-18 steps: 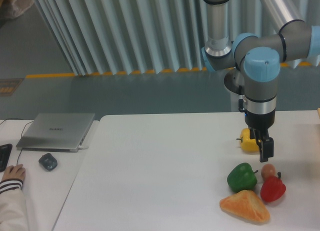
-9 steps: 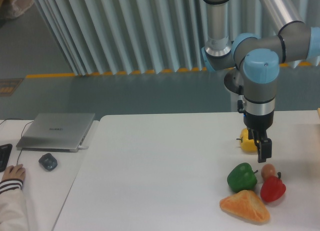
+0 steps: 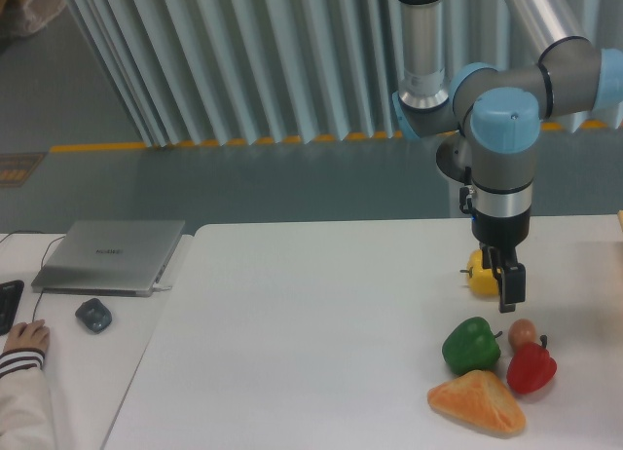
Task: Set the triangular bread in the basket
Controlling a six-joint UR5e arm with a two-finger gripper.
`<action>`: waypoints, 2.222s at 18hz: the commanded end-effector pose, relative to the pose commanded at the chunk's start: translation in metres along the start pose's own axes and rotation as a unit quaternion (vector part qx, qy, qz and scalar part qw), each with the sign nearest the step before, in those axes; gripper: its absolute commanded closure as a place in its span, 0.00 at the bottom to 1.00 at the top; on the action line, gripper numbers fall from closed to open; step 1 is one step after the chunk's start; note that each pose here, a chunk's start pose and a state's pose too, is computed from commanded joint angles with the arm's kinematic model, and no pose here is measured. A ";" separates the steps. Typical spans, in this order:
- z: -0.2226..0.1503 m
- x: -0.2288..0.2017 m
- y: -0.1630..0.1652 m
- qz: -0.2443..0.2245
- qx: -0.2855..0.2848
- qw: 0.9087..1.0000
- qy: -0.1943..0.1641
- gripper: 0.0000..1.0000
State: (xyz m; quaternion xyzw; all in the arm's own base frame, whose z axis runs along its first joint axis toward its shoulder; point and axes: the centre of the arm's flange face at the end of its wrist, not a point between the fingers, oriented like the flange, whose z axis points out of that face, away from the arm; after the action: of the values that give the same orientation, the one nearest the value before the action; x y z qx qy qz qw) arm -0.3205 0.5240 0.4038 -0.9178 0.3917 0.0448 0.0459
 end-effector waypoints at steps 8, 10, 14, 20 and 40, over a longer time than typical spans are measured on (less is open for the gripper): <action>0.015 0.006 0.014 -0.039 0.109 0.993 -0.006 0.00; 0.015 0.006 0.014 -0.052 0.106 0.993 -0.005 0.00; 0.010 0.002 0.013 -0.052 0.104 0.993 -0.030 0.00; 0.001 -0.016 -0.002 -0.131 0.027 0.990 -0.045 0.00; 0.041 -0.027 -0.052 -0.298 -0.065 0.949 -0.080 0.00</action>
State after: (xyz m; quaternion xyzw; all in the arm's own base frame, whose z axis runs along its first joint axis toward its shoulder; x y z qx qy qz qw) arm -0.3038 0.5837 0.3693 -0.9871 0.0917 0.1283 0.0285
